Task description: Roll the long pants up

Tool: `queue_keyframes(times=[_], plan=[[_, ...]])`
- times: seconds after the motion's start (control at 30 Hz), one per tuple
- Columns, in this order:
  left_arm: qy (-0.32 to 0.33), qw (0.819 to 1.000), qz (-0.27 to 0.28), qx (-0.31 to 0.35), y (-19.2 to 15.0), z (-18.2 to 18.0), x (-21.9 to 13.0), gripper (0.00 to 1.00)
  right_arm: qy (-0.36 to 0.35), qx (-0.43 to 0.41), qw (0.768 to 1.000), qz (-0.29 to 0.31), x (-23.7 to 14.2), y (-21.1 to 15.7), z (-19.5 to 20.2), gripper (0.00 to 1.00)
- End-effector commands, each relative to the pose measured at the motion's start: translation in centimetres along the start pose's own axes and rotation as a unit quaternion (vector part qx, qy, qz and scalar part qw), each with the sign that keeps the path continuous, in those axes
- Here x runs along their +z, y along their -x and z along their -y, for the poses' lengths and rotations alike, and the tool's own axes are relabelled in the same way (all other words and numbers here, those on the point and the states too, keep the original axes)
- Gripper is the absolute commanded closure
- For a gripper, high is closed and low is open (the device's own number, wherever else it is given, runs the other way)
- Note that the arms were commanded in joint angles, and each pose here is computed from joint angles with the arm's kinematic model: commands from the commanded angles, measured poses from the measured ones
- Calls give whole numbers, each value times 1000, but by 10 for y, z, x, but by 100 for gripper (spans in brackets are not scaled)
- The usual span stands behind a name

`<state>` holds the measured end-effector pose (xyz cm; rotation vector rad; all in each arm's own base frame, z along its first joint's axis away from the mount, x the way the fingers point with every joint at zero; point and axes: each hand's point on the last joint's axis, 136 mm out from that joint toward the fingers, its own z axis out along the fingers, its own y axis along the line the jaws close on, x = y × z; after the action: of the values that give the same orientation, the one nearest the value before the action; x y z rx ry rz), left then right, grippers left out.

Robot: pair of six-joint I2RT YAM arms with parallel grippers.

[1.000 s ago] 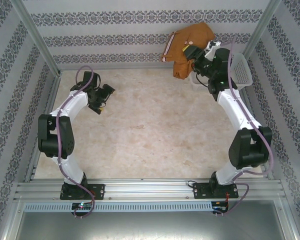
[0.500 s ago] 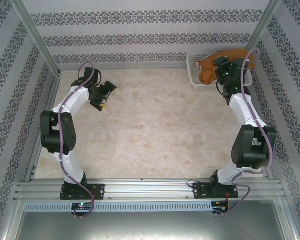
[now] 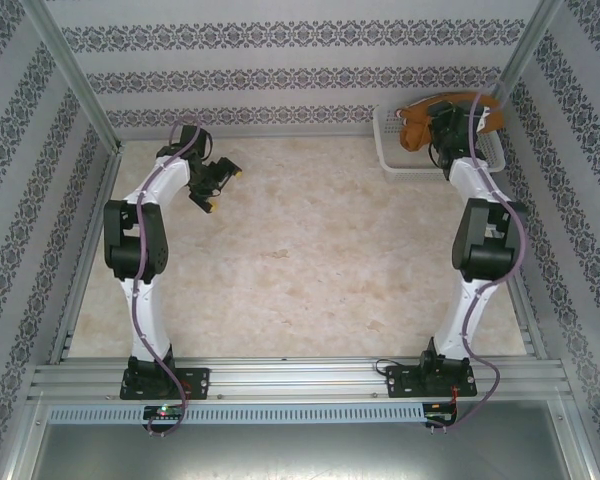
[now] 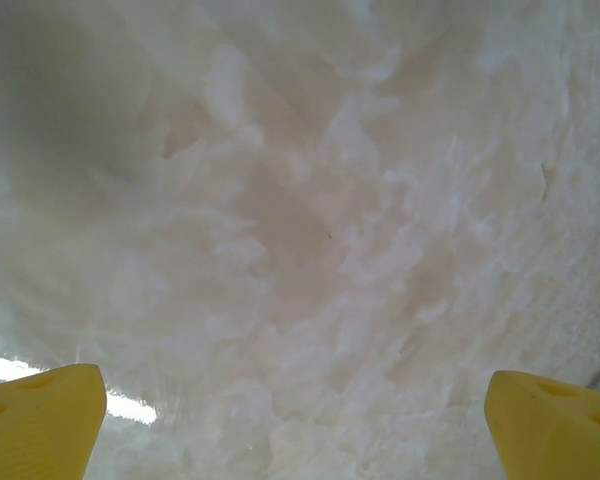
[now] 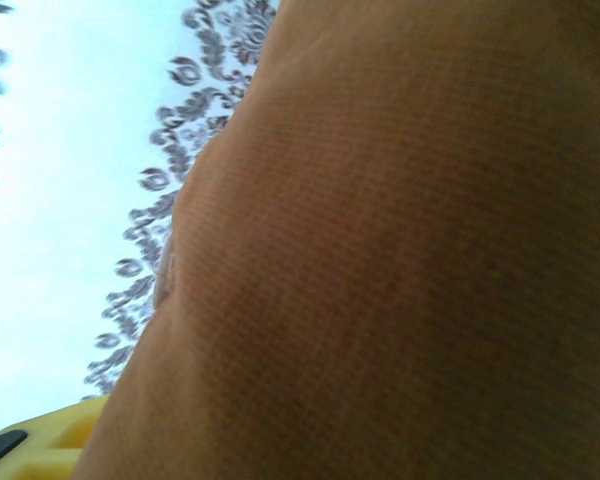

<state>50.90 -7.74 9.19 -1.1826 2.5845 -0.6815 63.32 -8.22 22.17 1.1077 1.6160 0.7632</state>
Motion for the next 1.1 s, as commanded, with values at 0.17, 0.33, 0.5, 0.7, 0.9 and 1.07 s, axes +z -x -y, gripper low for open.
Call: queue_keyframes(times=[0.17, 0.33, 0.5, 0.7, 0.9, 1.07], plan=[[16, 1000, -17, 6, 12, -2, 10, 3, 53, 18, 997, 54, 52, 11, -14, 100], [19, 1000, -20, -1, 18, -7, 17, 4, 18, 52, 997, 47, 82, -2, 24, 100], [20, 1000, -24, -5, 20, -12, 20, 4, -31, 59, 997, 32, 96, -13, 48, 100], [14, 999, -25, -13, 19, -17, 20, 4, -98, 46, 994, 21, 77, -24, 69, 100], [1, 999, -31, -20, 12, -20, 21, 4, -140, 48, 989, 23, 49, -32, 89, 33], [-4, 999, -31, -21, 7, -22, 17, 4, -170, 19, 985, 9, 32, -34, 89, 2]])
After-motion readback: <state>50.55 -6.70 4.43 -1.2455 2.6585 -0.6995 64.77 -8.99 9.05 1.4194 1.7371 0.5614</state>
